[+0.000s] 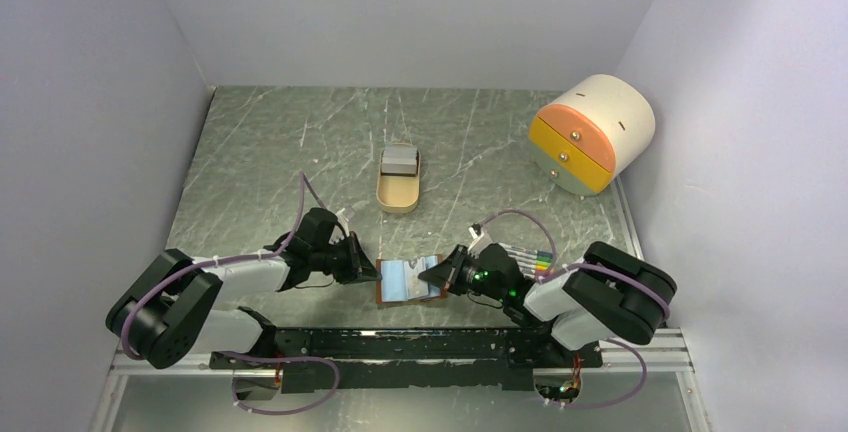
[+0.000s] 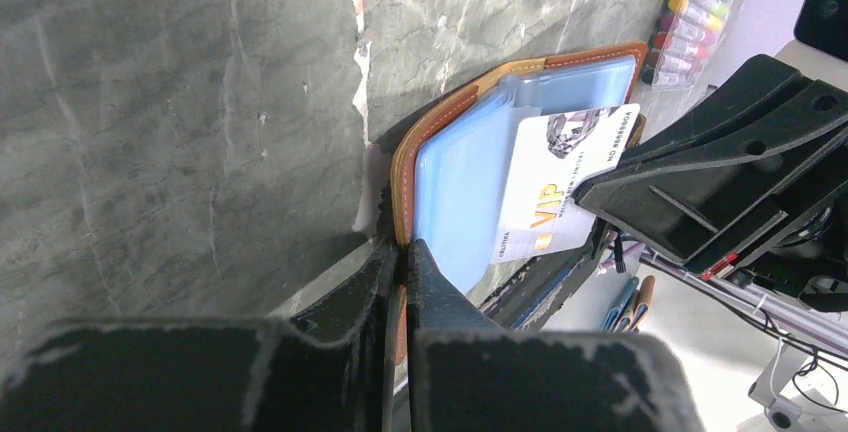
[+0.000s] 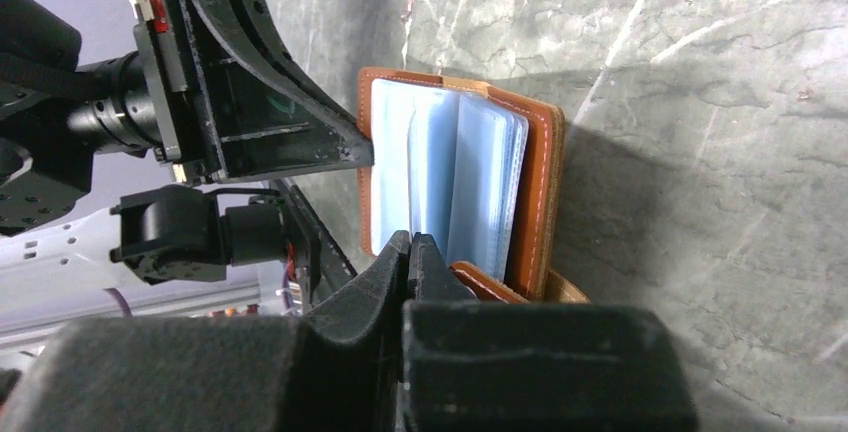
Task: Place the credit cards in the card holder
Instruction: Insert the credit card into the card holder.
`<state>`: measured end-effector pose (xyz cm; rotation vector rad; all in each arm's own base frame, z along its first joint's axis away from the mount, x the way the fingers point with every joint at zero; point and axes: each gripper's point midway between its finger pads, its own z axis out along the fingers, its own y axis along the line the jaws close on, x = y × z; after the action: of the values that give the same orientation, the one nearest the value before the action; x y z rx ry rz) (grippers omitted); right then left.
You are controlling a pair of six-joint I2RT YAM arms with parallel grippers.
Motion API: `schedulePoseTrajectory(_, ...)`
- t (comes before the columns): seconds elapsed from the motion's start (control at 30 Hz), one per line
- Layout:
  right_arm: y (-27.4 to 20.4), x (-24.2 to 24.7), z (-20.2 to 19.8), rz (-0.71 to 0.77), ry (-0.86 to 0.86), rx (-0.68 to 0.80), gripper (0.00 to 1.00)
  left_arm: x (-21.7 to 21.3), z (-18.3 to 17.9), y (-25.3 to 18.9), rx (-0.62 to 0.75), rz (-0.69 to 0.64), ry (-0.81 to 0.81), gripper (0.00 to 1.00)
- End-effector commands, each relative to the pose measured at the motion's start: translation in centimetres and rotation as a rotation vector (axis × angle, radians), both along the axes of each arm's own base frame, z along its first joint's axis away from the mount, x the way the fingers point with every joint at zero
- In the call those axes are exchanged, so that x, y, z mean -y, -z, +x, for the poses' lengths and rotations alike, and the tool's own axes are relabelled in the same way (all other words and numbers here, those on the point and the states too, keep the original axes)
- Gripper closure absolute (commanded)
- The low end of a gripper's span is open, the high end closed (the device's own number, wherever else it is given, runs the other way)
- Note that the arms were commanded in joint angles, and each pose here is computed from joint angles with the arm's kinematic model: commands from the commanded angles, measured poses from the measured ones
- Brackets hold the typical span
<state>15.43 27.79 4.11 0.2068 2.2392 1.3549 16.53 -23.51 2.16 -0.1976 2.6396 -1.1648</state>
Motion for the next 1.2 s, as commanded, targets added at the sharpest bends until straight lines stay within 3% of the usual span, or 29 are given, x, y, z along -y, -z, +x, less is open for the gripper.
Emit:
schedulePoseTrajectory(0.0,-1.4,-0.4,0.2,0.072,0.000,0.028,1.00,-0.5,0.1,0.6,0.008,0.021,-0.008,0.91)
schedulePoseTrajectory(1.0,0.1,-1.3,-1.3,0.116,-0.032,-0.065,0.99,-0.4,0.0,0.2,0.009,0.006,-0.015,0.91)
schedulePoseTrajectory(1.07,0.4,-1.2,-1.4,0.112,-0.033,-0.071,0.95,-0.4,0.0,0.2,0.009,0.005,-0.018,0.91)
schedulePoseTrajectory(1.17,0.6,-1.4,-1.5,0.104,-0.037,-0.076,0.79,-0.4,0.0,0.2,0.009,0.005,-0.020,0.91)
